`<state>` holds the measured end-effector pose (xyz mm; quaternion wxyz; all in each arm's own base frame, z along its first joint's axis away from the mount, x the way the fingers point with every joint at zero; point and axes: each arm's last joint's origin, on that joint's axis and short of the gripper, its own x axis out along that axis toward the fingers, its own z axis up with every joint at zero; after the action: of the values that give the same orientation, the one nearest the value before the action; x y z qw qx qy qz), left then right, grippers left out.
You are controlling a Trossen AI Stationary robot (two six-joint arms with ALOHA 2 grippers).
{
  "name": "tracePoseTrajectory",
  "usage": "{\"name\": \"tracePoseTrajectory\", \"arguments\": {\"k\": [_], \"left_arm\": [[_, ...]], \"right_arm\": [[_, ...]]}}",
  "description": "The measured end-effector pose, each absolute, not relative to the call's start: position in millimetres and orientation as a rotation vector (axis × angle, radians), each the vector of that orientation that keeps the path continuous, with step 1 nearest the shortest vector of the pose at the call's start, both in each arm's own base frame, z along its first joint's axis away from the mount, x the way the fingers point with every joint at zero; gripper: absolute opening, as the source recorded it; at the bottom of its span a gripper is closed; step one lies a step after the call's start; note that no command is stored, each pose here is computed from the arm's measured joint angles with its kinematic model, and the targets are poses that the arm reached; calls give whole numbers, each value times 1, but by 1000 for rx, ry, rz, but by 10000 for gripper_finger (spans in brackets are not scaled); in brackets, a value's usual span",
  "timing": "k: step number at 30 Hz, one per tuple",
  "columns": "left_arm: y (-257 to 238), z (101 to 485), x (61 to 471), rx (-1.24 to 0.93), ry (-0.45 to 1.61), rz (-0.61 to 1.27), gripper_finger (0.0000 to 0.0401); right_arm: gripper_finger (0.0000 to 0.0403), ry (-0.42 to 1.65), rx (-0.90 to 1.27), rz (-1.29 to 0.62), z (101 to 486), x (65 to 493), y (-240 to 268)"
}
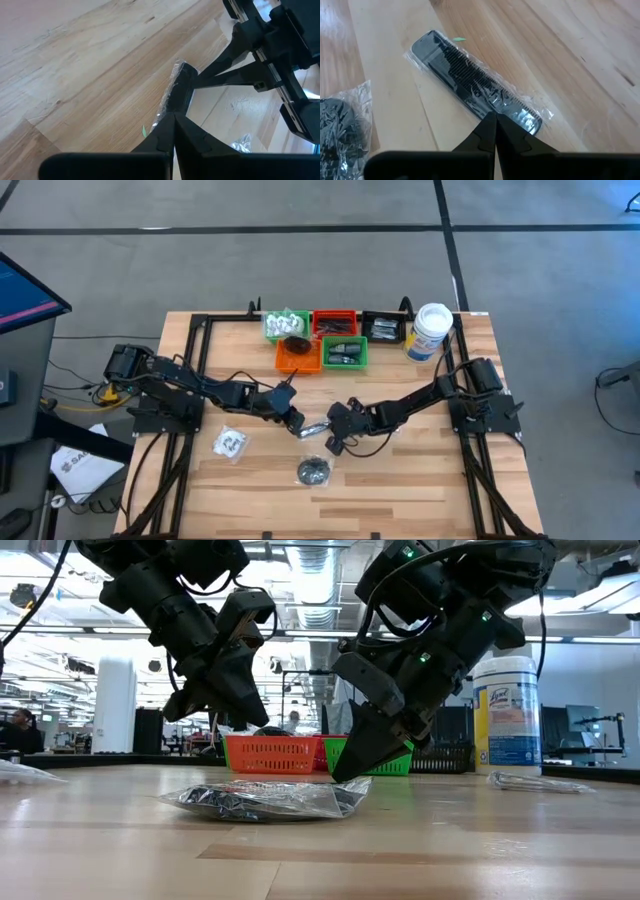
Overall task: Pick & Place Travel size toiletries
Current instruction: Put the black comb into the red bin
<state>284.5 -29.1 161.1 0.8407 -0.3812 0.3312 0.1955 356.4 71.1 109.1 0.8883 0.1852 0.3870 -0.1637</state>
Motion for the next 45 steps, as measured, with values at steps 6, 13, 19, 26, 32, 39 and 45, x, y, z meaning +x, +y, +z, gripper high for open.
{"name": "tracePoseTrajectory", "arguments": {"k": [6, 13, 19, 26, 32, 39, 45], "left_arm": [[-29, 161, 285, -804, 699, 413, 1], [-29, 161, 285, -806, 698, 412, 1], [-29, 161, 285, -808, 699, 410, 1], [-29, 161, 285, -809, 700, 410, 1], [-29, 161, 285, -810, 701, 407, 1], [-29, 161, 285, -810, 701, 408, 1], [-29, 161, 285, -810, 699, 407, 1]], "right_arm": [[0, 806, 385, -340, 109, 356, 71], [0, 796, 369, -348, 110, 355, 76], [0, 781, 370, -336, 111, 355, 79], [0, 774, 368, -325, 112, 356, 81], [0, 779, 355, -316, 111, 356, 80], [0, 794, 356, -298, 110, 356, 81], [0, 800, 355, -301, 110, 355, 81]]}}
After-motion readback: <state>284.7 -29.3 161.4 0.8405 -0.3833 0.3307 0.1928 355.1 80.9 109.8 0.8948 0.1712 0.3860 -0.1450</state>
